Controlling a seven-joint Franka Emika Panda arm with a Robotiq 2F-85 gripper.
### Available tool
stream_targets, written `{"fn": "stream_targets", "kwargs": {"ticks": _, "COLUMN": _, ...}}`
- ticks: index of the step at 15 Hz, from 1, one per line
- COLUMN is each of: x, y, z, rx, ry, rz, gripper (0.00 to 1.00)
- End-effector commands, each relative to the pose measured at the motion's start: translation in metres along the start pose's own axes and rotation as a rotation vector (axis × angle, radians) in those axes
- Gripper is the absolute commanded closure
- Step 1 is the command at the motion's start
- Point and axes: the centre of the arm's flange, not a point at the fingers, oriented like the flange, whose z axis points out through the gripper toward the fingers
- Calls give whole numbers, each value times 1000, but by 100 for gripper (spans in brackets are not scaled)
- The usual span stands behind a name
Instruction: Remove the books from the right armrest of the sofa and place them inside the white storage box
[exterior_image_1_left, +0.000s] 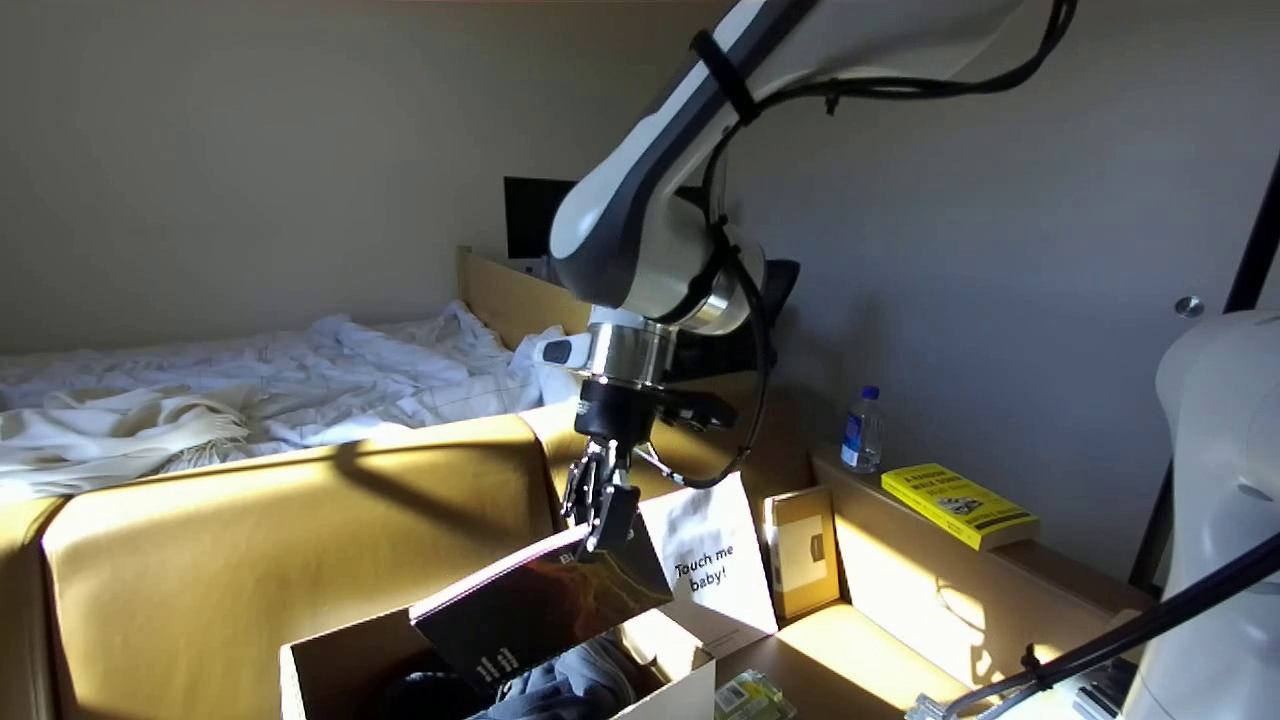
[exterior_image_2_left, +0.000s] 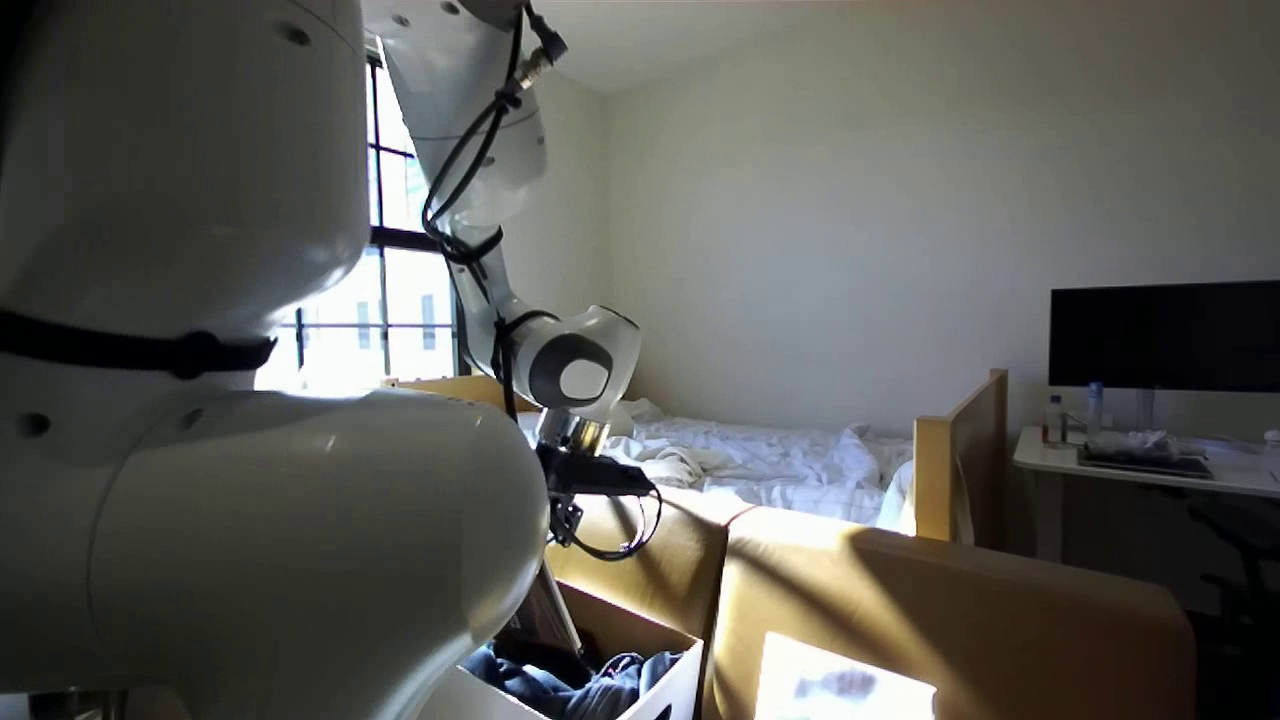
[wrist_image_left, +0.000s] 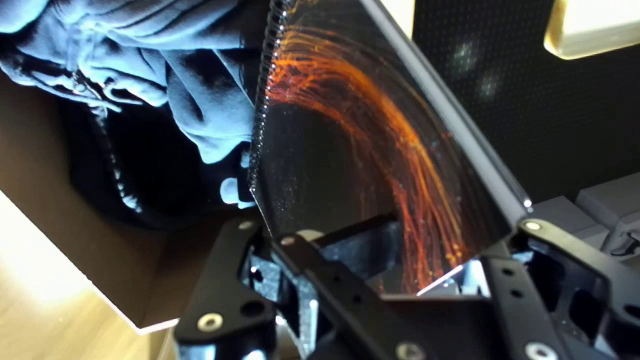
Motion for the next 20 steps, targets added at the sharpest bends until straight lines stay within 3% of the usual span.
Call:
{"fn": "stream_targets", "kwargs": {"ticks": 1, "x": -1, "y": 36, "z": 53, "rx": -71, "ry": 2, "rz": 33, "gripper": 97}}
{"fn": "stream_targets", "kwargs": {"ticks": 6, "x": -9, "y": 63, "z": 123, "rx": 16, "ry": 28, "rz": 87, "gripper": 97}}
{"fn": "stream_targets", "kwargs": {"ticks": 10, "x": -1, "y": 72, "z": 144, "rx": 31, "ry": 36, "rz": 77, "gripper": 99}}
{"fn": "stream_targets", "kwargs": {"ticks": 11, "x": 1, "y": 73, "z": 146, "rx": 45, "ry": 44, "rz": 65, "gripper": 73}}
{"fn": "stream_targets", "kwargs": {"ticks": 13, "x": 7, "y": 75, "z": 141, "rx": 45, "ry": 37, "rz": 43, "gripper": 71}}
{"fn": "stream_targets", "kwargs": {"ticks": 20, "x": 30, "y": 74, "z": 87, "rx": -31, "ry": 50, "rz": -56, "gripper": 27}}
